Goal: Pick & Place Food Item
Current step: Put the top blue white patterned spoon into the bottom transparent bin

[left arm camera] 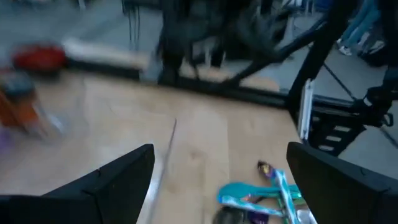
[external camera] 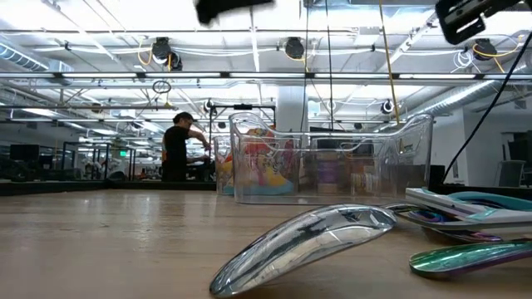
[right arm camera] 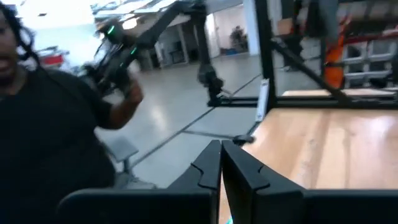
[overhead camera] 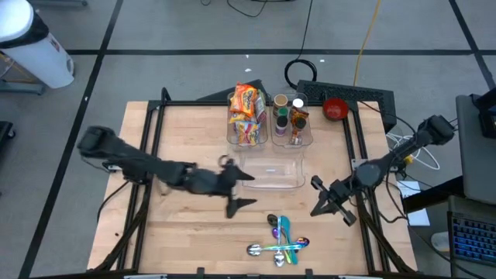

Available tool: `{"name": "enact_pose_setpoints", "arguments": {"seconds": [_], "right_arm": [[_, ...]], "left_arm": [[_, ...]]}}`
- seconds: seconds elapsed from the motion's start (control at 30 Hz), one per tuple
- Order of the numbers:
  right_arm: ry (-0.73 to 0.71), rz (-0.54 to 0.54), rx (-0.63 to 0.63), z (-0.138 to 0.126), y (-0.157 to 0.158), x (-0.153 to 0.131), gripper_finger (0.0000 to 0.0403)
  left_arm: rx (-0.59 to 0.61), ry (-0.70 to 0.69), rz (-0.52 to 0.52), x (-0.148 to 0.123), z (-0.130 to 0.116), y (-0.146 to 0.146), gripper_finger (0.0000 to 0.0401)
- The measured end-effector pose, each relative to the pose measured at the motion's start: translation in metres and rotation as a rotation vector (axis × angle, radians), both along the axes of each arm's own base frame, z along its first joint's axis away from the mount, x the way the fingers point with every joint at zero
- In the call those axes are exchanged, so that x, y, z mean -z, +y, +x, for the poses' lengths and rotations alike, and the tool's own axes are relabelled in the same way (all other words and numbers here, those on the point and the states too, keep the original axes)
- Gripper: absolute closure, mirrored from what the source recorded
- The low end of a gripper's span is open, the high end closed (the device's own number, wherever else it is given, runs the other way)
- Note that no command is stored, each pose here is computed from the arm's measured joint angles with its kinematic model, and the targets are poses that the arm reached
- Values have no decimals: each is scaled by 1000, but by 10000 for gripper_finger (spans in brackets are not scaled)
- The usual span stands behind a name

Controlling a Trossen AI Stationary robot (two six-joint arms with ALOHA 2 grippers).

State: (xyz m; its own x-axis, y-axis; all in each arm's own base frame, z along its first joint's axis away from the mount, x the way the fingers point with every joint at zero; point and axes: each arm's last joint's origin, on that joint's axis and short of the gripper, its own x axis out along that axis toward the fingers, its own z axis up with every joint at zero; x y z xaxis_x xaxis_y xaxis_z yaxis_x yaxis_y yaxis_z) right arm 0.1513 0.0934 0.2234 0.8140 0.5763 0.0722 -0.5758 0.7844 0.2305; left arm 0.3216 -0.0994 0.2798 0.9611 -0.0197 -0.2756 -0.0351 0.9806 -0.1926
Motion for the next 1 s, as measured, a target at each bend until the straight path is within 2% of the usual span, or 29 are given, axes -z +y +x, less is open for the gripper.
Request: {"name": "enact_pose_setpoints", "arguments": {"seconds": [0.1, 0.2, 0.33, 0.43, 0.53, 0.63, 0.77, 0.87, 1.0], "right_arm": [[36, -44, -18, 2, 12, -1, 390], [126, -117, 5, 6, 29, 1, 354], [260, -200, 79, 14, 57, 3, 272], [382, -264, 131, 21, 80, 10, 211], [504, -300, 174, 33, 102, 24, 176], [593, -342, 189, 45, 124, 39, 170], [692, -442, 209, 59, 145, 58, 187], [767, -499, 236, 64, 151, 67, 205], [813, -505, 226, 68, 157, 77, 223]], "left_arm": [[-9, -53, 144, -21, -33, -10, 27], [6, -105, 258, -22, -59, -18, 27], [-1, -199, 242, -11, -79, -16, 27], [-8, -211, 247, 7, -90, -10, 27], [-52, -227, 239, 26, -96, -3, 27], [-139, -282, 218, 34, -101, 5, 27], [-242, -286, 191, 41, -104, 12, 27], [-268, -270, 166, 43, -102, 16, 27], [-269, -262, 174, 44, -101, 19, 27]]}}
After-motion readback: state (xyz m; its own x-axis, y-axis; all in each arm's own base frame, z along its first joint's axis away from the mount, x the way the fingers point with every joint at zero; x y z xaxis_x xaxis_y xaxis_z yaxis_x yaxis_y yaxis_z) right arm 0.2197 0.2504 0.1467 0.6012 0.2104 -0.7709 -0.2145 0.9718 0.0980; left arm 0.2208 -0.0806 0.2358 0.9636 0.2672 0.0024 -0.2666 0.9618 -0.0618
